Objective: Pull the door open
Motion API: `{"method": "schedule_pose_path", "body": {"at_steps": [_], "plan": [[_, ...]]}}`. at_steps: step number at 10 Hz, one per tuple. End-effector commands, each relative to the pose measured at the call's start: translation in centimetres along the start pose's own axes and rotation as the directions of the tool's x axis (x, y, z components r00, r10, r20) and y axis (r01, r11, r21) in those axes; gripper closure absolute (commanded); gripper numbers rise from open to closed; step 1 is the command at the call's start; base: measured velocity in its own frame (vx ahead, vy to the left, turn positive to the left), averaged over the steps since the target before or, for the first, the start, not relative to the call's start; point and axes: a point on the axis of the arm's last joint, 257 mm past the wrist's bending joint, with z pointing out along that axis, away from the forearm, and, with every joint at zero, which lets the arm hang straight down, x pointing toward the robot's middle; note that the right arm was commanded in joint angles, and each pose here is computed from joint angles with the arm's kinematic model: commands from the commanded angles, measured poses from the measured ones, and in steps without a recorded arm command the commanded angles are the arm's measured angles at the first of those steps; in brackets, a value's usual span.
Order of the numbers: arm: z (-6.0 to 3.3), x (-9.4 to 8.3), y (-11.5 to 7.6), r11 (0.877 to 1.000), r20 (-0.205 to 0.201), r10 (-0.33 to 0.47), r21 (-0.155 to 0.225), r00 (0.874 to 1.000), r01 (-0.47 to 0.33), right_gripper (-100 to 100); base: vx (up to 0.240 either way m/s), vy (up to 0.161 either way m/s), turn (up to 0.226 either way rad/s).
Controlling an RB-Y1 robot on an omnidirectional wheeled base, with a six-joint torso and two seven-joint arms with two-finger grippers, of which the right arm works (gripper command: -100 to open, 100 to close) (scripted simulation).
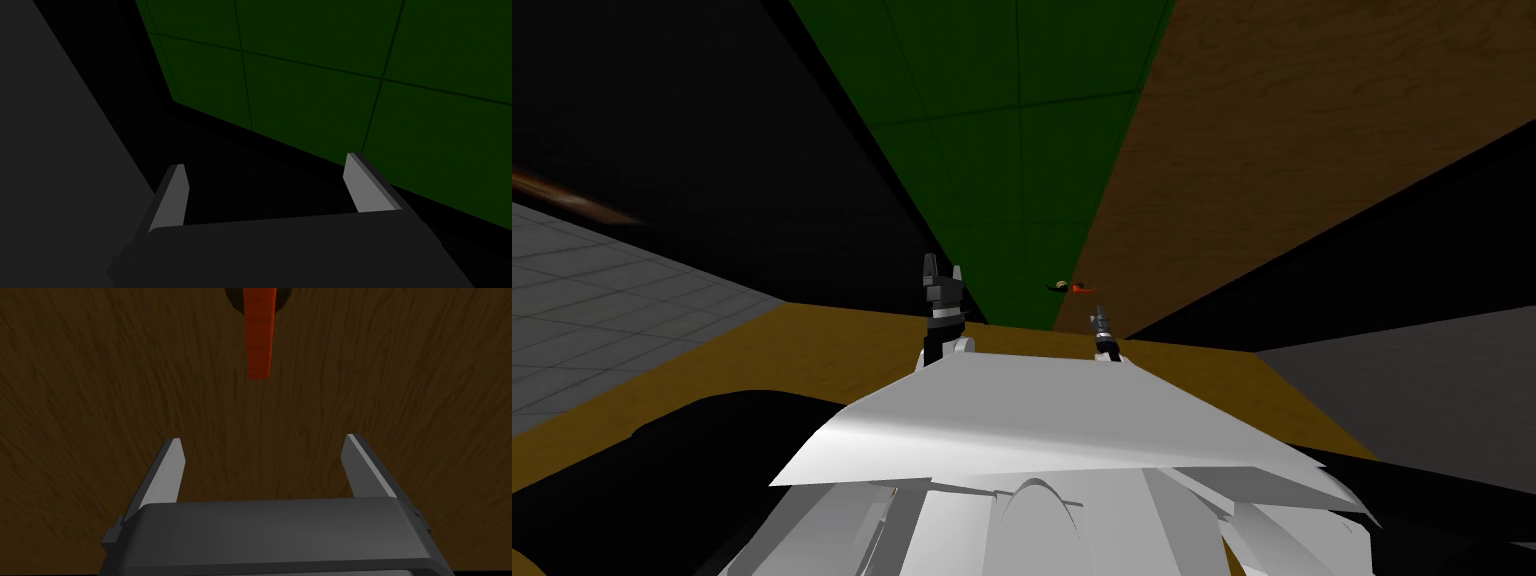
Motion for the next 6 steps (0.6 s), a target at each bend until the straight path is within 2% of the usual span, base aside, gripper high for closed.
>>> {"method": "schedule_pose_path", "body": {"at_steps": [1,2,3,4,5,6], "plan": [[-1.28,-3.5,-0.3,1.000,0.057,-0.011,0.011,0.998,0.010,-100,0.024,0.001,0.137],[-1.59,-4.2,-0.4,1.000,0.069,-0.013,0.014,0.998,0.012,-100,0.038,-0.010,0.103],[-2.55,-6.4,-0.6,1.000,0.106,-0.020,0.023,0.994,0.018,-100,0.042,-0.019,0.094],[-2.55,-6.4,-0.6,1.000,0.106,-0.020,0.023,0.994,0.018,-100,0.033,-0.019,0.044],[-3.76,-9.0,-0.7,0.999,0.151,-0.028,0.031,0.988,0.023,-100,0.060,-0.021,0.160],[-4.49,-10.5,-0.7,0.999,0.179,-0.031,0.033,0.983,0.026,-100,0.106,-0.040,0.203]]}}
